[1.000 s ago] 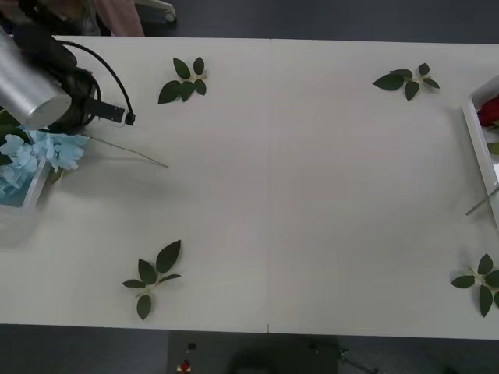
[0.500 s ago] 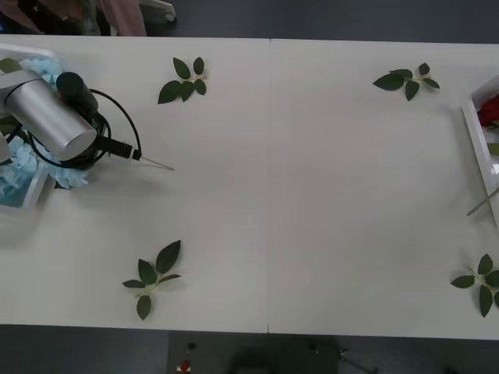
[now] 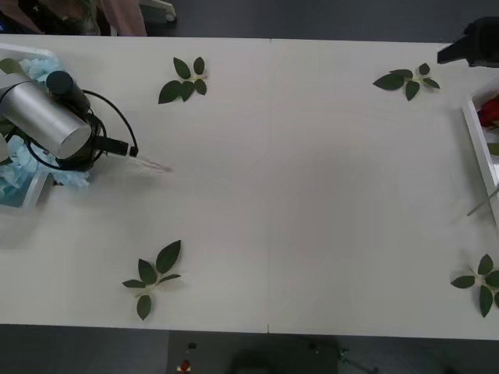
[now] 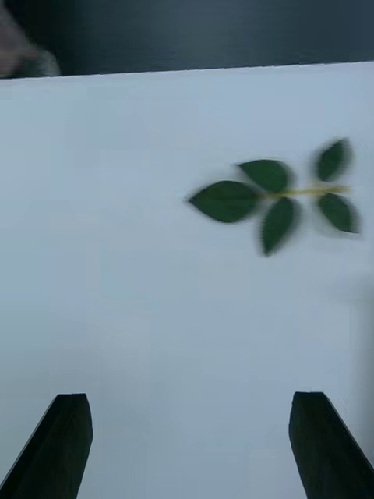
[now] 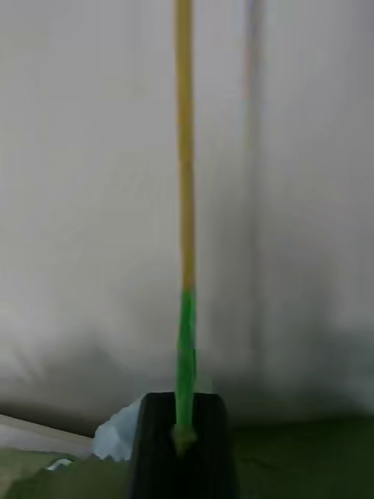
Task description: Put the red flowers into the right box and the blue flowers into the left box
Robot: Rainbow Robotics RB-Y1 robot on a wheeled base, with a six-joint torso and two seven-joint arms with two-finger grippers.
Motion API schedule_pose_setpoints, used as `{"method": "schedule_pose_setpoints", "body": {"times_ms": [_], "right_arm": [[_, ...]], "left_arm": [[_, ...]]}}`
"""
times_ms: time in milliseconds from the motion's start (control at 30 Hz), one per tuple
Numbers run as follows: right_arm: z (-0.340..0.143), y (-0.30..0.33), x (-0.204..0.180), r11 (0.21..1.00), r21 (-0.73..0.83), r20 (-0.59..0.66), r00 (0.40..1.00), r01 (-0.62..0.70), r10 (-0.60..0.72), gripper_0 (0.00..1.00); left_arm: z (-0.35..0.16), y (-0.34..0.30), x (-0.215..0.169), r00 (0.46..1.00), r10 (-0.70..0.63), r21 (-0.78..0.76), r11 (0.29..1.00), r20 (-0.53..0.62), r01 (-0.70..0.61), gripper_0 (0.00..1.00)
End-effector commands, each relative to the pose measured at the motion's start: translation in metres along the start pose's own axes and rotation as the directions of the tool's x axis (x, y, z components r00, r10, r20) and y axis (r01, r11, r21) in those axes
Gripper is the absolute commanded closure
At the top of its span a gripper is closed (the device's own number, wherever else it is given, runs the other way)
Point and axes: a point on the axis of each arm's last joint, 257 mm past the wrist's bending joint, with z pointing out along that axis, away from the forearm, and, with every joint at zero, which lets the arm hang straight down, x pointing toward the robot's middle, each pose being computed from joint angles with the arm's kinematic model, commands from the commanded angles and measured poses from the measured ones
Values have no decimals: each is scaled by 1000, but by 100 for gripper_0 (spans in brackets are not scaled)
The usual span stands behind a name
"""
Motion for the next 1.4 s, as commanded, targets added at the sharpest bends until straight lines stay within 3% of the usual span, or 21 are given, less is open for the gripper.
{"method": "schedule_pose_setpoints", "body": {"times_ms": [33, 167, 267, 400, 533, 700, 833, 933, 967, 1033, 1067, 1167, 1400], "right_arm": [[-9, 87, 0, 965, -143, 42, 976, 218, -214, 26], [-6, 152, 24, 899, -212, 86, 924, 383, -373, 26], [-8, 203, 43, 835, -266, 154, 876, 482, -457, 25], [-4, 236, 65, 782, -300, 189, 837, 547, -513, 20], [8, 245, 72, 775, -299, 231, 830, 557, -507, 20], [29, 276, 96, 689, -332, 263, 765, 644, -589, 19], [37, 293, 110, 608, -337, 276, 693, 719, -666, 19], [40, 297, 116, 531, -324, 280, 615, 783, -737, 19], [40, 297, 118, 510, -322, 278, 595, 797, -754, 19], [40, 297, 122, 459, -330, 280, 550, 825, -787, 19], [40, 296, 123, 444, -332, 282, 537, 832, -795, 19], [44, 291, 116, 401, -334, 280, 496, 853, -822, 20], [54, 289, 86, 381, -394, 362, 522, 836, -772, 20]], "left_arm": [[-50, 74, -9, 994, -84, -115, 989, 73, 92, 100], [-109, 111, 5, 984, -137, -134, 979, 110, 152, 100], [-153, 128, 51, 975, -201, -158, 964, 96, 214, 100], [-170, 120, 122, 936, -340, -146, 926, 87, 349, 100], [-150, 112, 193, 895, -445, -215, 871, 39, 443, 100], [-102, 72, 259, 866, -500, -312, 825, -17, 470, 100], [-70, 52, 273, 874, -486, -411, 794, 11, 447, 100], [-52, 36, 266, 866, -500, -398, 792, 15, 464, 98], [-50, 34, 267, 863, -504, -395, 791, 13, 468, 89], [-47, 31, 267, 861, -509, -390, 791, 8, 472, 45], [-47, 31, 267, 860, -510, -391, 790, 10, 473, 35], [-49, 33, 266, 858, -514, -392, 786, 19, 479, 19], [-66, 50, 274, 845, -532, -422, 755, 52, 502, 8]]}}
